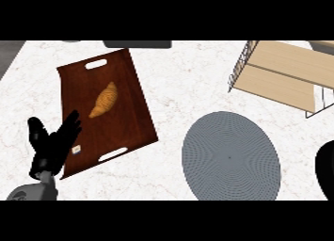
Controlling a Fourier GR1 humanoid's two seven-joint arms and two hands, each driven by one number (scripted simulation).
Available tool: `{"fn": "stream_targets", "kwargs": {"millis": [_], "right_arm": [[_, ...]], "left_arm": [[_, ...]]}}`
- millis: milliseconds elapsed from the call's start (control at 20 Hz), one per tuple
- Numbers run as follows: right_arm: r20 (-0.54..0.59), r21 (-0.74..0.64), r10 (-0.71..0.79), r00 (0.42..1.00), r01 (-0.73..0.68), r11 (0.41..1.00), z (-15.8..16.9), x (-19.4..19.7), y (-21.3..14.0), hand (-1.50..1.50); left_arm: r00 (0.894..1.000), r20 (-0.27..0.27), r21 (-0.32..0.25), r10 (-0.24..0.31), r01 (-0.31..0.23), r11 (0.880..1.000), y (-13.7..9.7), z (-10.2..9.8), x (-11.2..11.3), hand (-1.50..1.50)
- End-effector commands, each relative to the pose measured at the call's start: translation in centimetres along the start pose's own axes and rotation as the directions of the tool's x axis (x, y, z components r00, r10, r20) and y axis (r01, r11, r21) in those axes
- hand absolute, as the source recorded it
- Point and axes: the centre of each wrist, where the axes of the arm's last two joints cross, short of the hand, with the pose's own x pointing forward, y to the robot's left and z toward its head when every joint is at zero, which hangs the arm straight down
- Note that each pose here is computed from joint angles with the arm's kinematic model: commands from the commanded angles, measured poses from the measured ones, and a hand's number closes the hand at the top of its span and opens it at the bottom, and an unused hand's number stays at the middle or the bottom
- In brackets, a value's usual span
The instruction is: Pick the cupcake from the placemat and place it in the tiered shelf
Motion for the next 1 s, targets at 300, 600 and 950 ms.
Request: {"fn": "stream_targets", "kwargs": {"millis": [300, 600, 950], "right_arm": [[0.009, -0.024, 0.027, 1.000, -0.027, 0.999, -3.5, -2.3, 1.9, 1.50], [0.069, -0.019, -0.030, 0.997, 0.031, 0.999, -4.6, -2.2, 3.3, 1.50], [0.063, 0.007, 0.071, 0.995, -0.071, 0.997, -4.4, -3.3, 3.3, 1.50]], "left_arm": [[1.000, -0.016, -0.005, 0.009, -0.009, 1.000, 0.3, 0.1, -0.7, 0.00], [1.000, 0.000, -0.007, -0.002, 0.002, 1.000, -0.5, 0.6, 0.0, 0.00], [0.999, -0.037, -0.008, 0.019, -0.019, 1.000, -0.4, -0.3, -0.2, 0.00]]}}
